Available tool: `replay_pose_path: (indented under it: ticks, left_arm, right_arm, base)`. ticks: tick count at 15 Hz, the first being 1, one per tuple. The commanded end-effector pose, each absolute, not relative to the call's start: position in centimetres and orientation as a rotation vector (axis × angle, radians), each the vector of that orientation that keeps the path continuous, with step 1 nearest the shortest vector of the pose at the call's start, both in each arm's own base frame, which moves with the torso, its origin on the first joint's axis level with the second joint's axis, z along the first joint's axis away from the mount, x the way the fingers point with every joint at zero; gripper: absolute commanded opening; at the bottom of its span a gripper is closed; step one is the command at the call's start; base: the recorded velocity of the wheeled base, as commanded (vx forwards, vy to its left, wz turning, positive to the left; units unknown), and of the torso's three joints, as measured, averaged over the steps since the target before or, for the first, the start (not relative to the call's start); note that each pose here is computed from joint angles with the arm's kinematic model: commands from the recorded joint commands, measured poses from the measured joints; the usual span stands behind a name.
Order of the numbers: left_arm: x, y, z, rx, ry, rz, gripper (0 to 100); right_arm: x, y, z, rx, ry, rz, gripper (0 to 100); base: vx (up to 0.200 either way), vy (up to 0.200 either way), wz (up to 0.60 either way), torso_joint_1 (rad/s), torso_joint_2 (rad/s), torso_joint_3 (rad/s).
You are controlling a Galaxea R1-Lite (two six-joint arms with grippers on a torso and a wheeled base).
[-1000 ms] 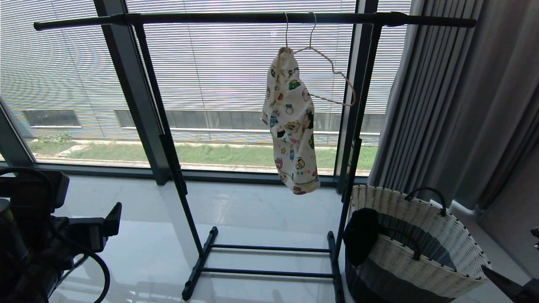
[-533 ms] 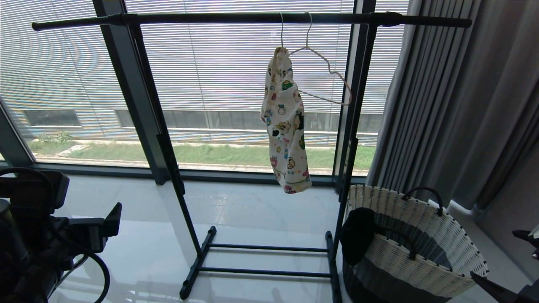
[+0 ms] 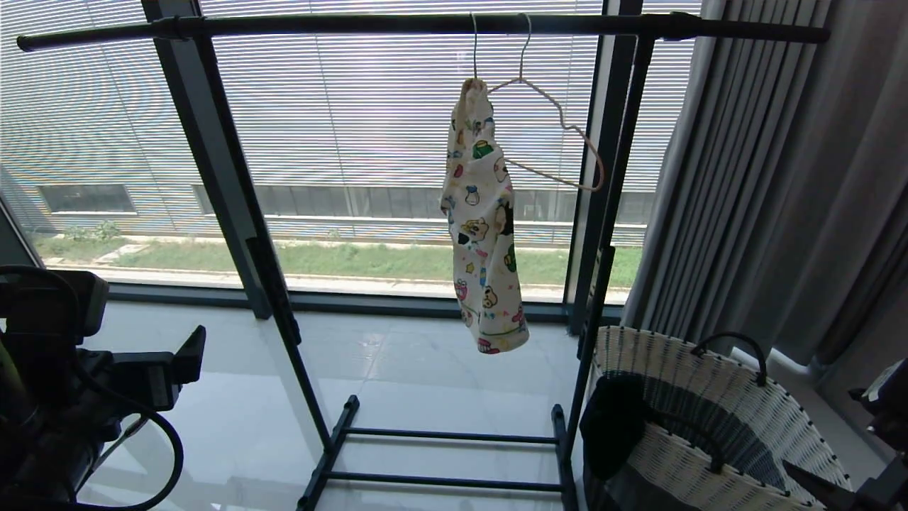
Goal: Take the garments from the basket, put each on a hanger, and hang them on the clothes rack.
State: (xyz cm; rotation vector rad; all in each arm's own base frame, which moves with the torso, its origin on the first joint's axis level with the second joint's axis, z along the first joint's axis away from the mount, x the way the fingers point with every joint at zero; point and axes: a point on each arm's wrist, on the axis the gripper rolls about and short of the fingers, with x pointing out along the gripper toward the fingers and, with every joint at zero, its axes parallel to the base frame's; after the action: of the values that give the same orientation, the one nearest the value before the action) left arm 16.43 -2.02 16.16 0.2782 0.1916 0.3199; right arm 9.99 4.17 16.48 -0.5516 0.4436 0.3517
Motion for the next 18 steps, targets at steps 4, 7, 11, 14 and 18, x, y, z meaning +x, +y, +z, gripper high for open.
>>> replay_pose_path:
  ticks: [4, 7, 11, 14, 18]
  left_arm:
    - [16.3, -2.2, 16.2, 0.275, 0.185, 0.281, 100]
    - [16.5, -2.2, 15.9, 0.279, 0.196, 0.270, 100]
    - [15.8, -2.3, 14.8, 0.279, 0.228, 0.152, 100]
    - [15.5, -2.6, 14.5, 0.267, 0.226, 0.003, 100]
    - [16.2, -3.4, 14.3, 0.078, 0.297, -0.021, 100]
  right_arm:
    - [11.3, 4.8, 16.0, -0.566, 0.503, 0.362, 100]
    - [12.2, 5.2, 15.4, -0.577, 0.552, 0.378, 100]
    - [13.8, 6.0, 13.7, -0.590, 0.656, 0.437, 100]
    - [15.5, 6.9, 11.8, -0.636, 0.731, 0.463, 100]
    - [19.6, 8.7, 7.4, -0.667, 0.811, 0.480, 100]
  base:
    - [0.200, 0.000, 0.00, 0.002, 0.00, 0.002]
    - [0.200, 0.000, 0.00, 0.002, 0.00, -0.001]
    - [0.050, 0.000, 0.00, 0.001, 0.00, 0.002]
    - [0.000, 0.000, 0.00, 0.000, 0.00, 0.000]
    - [0.000, 0.000, 0.00, 0.000, 0.00, 0.000]
